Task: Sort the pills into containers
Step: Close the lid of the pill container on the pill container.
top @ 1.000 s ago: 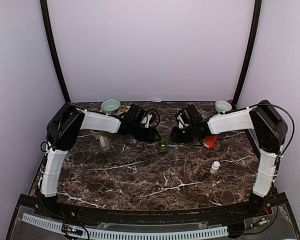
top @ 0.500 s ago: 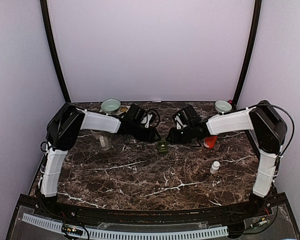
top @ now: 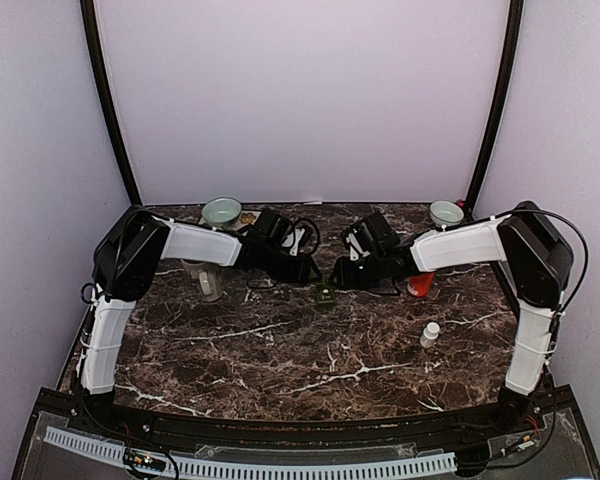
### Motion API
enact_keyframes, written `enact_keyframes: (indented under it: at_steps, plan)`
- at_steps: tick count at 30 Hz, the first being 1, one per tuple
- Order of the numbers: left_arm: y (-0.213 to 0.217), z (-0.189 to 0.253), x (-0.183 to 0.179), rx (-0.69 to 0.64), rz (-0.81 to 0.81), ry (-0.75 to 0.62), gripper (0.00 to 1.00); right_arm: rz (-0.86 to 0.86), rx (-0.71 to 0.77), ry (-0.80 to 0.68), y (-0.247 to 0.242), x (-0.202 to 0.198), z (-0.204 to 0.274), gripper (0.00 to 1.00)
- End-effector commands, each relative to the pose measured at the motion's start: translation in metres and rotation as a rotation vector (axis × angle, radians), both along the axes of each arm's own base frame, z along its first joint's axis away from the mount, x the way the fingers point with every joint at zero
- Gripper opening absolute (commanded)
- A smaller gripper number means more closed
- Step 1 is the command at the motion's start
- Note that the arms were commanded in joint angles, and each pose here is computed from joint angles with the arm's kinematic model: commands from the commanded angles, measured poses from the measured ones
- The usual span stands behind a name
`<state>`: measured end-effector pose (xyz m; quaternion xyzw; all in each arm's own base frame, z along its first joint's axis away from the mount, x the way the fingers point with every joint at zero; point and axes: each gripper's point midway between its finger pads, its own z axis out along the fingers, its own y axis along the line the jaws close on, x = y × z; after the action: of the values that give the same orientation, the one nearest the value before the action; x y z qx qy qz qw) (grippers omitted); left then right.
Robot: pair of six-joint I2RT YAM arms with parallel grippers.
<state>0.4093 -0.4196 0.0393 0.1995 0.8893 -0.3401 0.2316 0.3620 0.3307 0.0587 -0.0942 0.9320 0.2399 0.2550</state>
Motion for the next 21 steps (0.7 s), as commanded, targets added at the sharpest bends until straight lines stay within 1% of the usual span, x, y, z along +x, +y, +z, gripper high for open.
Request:
enact_keyframes:
  at_steps: [1,7,21]
  plan:
    - [0.005,-0.004,-0.002,0.021,-0.004,0.023,0.37,0.011,0.047,-0.008,0.015,0.003,0.003,0.35]
    - [0.005,-0.004,-0.002,0.02,-0.004,0.024,0.37,0.017,0.055,0.013,0.019,0.003,-0.004,0.38]
    - [0.004,-0.004,-0.002,0.013,-0.001,0.024,0.37,0.022,0.079,0.04,0.03,0.006,-0.009,0.4]
